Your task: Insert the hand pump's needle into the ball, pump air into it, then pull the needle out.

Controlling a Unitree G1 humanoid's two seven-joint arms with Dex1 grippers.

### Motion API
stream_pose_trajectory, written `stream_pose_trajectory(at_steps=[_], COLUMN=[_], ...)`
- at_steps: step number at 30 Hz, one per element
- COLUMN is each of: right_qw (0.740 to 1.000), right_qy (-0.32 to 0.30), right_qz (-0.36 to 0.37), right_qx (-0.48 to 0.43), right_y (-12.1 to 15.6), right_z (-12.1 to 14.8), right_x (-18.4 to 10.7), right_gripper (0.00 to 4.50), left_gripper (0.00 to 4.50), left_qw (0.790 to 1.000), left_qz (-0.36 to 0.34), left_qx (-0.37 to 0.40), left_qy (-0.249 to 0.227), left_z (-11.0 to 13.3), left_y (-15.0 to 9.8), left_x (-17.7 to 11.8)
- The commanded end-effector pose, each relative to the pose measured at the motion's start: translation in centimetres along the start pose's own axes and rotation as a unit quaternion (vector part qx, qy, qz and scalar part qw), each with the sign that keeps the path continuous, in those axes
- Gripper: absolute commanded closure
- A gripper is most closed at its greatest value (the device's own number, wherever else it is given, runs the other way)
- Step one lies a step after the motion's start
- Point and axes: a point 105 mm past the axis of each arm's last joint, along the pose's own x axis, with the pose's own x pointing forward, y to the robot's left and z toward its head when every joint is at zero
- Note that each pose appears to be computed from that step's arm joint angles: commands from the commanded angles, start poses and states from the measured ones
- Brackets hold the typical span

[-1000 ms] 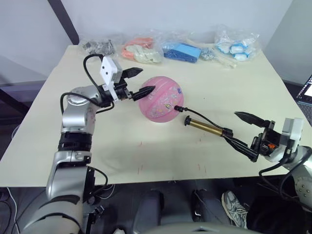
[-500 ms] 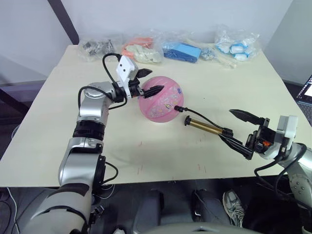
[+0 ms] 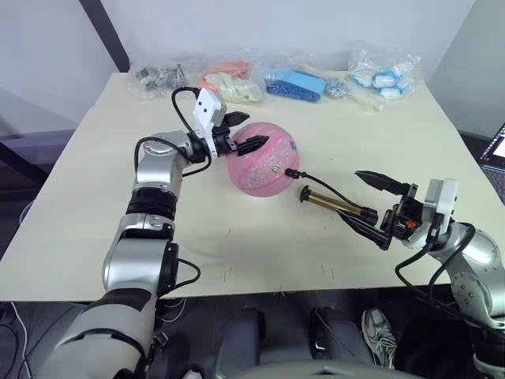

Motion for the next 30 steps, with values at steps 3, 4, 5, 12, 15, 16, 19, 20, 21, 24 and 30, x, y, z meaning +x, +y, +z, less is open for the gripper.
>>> stream_pose_trajectory(at_steps=[3,4,5,12,15,16,19,20,21,24,30], right_qw=[1.000,1.000,1.000,1.000,1.000,1.000,1.000,1.000,1.000,1.000,0.998], right_qy=[-0.016,-0.017,-0.018,-0.017,-0.016,-0.016,-0.010,-0.006,-0.004,0.011,0.055], right_qz=[0.000,0.000,0.000,0.000,0.001,0.001,0.001,0.002,0.002,-0.007,-0.039], right_qx=[-0.018,-0.018,-0.018,-0.018,-0.018,-0.017,-0.018,-0.017,-0.017,-0.009,-0.007], right_y=[0.0,0.0,0.0,0.0,0.0,0.0,0.0,0.1,0.1,-0.1,-0.9], right_z=[0.7,0.7,0.7,0.6,0.6,0.6,0.3,0.2,0.1,-0.5,-2.0], right_x=[0.1,0.1,0.1,0.0,0.0,0.1,0.2,0.3,0.4,0.7,1.9], right_gripper=[0.02,0.02,0.02,0.02,0.02,0.02,0.02,0.02,0.02,0.02,0.02], left_gripper=[0.00,0.00,0.00,0.00,0.00,0.00,0.00,0.00,0.00,0.00,0.00], left_qw=[0.999,0.999,0.999,0.999,0.999,0.999,0.999,0.999,0.999,0.998,0.998], left_qz=[-0.012,-0.015,-0.017,-0.033,-0.032,-0.034,-0.027,-0.026,-0.026,-0.028,-0.023], left_qx=[0.016,0.019,0.016,0.018,0.020,0.018,0.010,0.005,0.002,-0.011,-0.025], left_qy=[-0.042,-0.041,-0.043,-0.032,-0.018,-0.006,0.023,0.036,0.045,0.051,0.059], left_z=[3.1,3.1,3.1,2.6,2.0,1.5,0.2,-0.5,-1.0,-1.7,-2.9], left_y=[0.0,-0.1,-0.1,-0.6,-0.7,-0.8,-0.9,-1.0,-1.0,-1.3,-1.3], left_x=[0.5,0.5,0.5,0.4,0.4,0.5,0.6,0.6,0.6,0.6,0.8])
